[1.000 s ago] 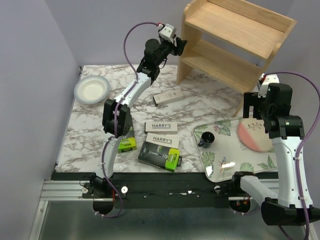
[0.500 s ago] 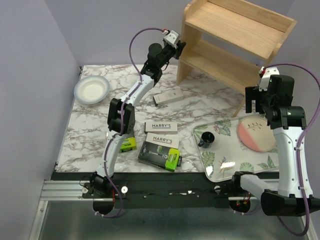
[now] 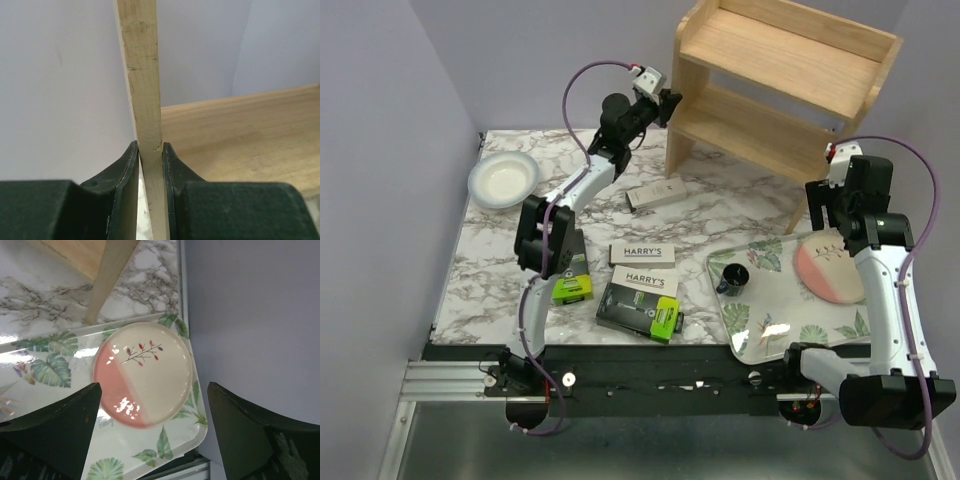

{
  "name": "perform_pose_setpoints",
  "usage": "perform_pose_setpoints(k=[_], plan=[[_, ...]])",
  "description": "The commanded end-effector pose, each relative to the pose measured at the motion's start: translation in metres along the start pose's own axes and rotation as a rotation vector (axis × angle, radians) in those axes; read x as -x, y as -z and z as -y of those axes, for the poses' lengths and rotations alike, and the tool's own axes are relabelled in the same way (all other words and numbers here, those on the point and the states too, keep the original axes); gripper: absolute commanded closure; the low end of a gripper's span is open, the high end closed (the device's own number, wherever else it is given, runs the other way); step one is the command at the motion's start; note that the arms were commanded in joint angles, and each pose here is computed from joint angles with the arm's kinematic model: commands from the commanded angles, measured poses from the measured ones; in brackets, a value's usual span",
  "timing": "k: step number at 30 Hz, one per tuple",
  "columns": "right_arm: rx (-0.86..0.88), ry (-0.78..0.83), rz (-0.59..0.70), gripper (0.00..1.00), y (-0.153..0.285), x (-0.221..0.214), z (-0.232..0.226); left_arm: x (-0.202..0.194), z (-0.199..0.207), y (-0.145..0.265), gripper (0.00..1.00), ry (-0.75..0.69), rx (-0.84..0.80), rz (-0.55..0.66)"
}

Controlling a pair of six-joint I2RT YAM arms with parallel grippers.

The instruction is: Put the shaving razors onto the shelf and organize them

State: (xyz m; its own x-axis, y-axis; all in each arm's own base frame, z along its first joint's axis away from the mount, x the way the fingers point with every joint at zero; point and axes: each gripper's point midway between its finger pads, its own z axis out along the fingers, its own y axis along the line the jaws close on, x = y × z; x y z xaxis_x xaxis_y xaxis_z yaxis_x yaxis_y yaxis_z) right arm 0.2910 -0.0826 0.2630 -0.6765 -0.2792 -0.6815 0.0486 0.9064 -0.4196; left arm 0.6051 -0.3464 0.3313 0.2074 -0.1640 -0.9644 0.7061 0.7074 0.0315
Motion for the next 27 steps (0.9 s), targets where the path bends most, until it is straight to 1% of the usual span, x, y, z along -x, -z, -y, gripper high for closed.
perform_pose_setpoints(k=[1, 2, 4, 5, 6, 8, 9, 13, 14, 15, 16, 18, 19, 20, 21, 23, 25, 26, 27], plan=[[-0.088, 0.080, 0.080, 0.05, -0.015, 0.017, 0.023, 0.070, -0.006, 0.045, 1.00, -0.012, -0.054, 0.053], [-0.103, 0.086, 0.110, 0.05, -0.021, 0.022, 0.026, 0.070, -0.006, 0.051, 1.00, -0.001, -0.075, 0.039], [-0.117, 0.117, 0.114, 0.05, -0.030, 0.024, 0.037, 0.070, 0.004, 0.067, 1.00, 0.013, -0.103, -0.002], [-0.099, 0.130, 0.106, 0.05, -0.041, 0.025, 0.035, 0.055, 0.005, 0.077, 1.00, 0.032, -0.095, -0.041], [-0.101, 0.145, 0.108, 0.05, -0.043, 0.030, 0.040, 0.072, 0.007, 0.087, 1.00, 0.020, -0.092, -0.025], [-0.081, 0.157, 0.089, 0.05, -0.060, 0.032, 0.042, 0.075, 0.008, 0.100, 1.00, 0.024, -0.082, -0.037], [-0.086, 0.169, 0.100, 0.05, -0.063, 0.039, 0.046, 0.076, 0.009, 0.114, 1.00, 0.038, -0.071, -0.054], [-0.075, 0.181, 0.128, 0.05, -0.086, 0.058, 0.051, 0.079, 0.019, 0.140, 1.00, 0.120, -0.059, -0.098], [-0.053, 0.177, 0.140, 0.05, -0.091, 0.064, 0.048, 0.077, 0.022, 0.144, 1.00, 0.137, -0.063, -0.110], [-0.024, 0.173, 0.125, 0.05, -0.104, 0.065, 0.042, 0.075, 0.026, 0.149, 1.00, 0.166, -0.065, -0.127], [-0.018, 0.139, 0.152, 0.05, -0.103, 0.080, 0.045, 0.074, 0.032, 0.150, 1.00, 0.206, -0.072, -0.137], [0.069, 0.118, 0.151, 0.06, -0.109, 0.086, 0.031, 0.071, 0.037, 0.152, 1.00, 0.250, -0.074, -0.163], [0.095, 0.079, 0.129, 0.07, -0.118, 0.087, 0.026, 0.070, 0.039, 0.153, 1.00, 0.268, -0.071, -0.172], [0.151, 0.065, 0.144, 0.07, -0.113, 0.098, 0.020, 0.070, 0.041, 0.152, 0.99, 0.290, -0.062, -0.176], [0.161, 0.050, 0.136, 0.07, -0.113, 0.100, 0.020, 0.071, 0.043, 0.154, 0.97, 0.298, -0.053, -0.178], [0.156, -0.012, 0.099, 0.06, -0.110, 0.091, 0.018, 0.072, 0.046, 0.153, 0.96, 0.302, -0.039, -0.174], [0.165, -0.011, 0.095, 0.06, -0.105, 0.077, 0.012, 0.073, 0.042, 0.150, 0.96, 0.307, 0.000, -0.173], [0.156, -0.007, 0.153, 0.06, -0.085, 0.079, 0.014, 0.072, 0.042, 0.149, 0.90, 0.312, 0.009, -0.176], [0.193, 0.007, 0.104, 0.06, -0.090, 0.048, -0.003, 0.071, 0.039, 0.145, 0.88, 0.319, 0.032, -0.180]])
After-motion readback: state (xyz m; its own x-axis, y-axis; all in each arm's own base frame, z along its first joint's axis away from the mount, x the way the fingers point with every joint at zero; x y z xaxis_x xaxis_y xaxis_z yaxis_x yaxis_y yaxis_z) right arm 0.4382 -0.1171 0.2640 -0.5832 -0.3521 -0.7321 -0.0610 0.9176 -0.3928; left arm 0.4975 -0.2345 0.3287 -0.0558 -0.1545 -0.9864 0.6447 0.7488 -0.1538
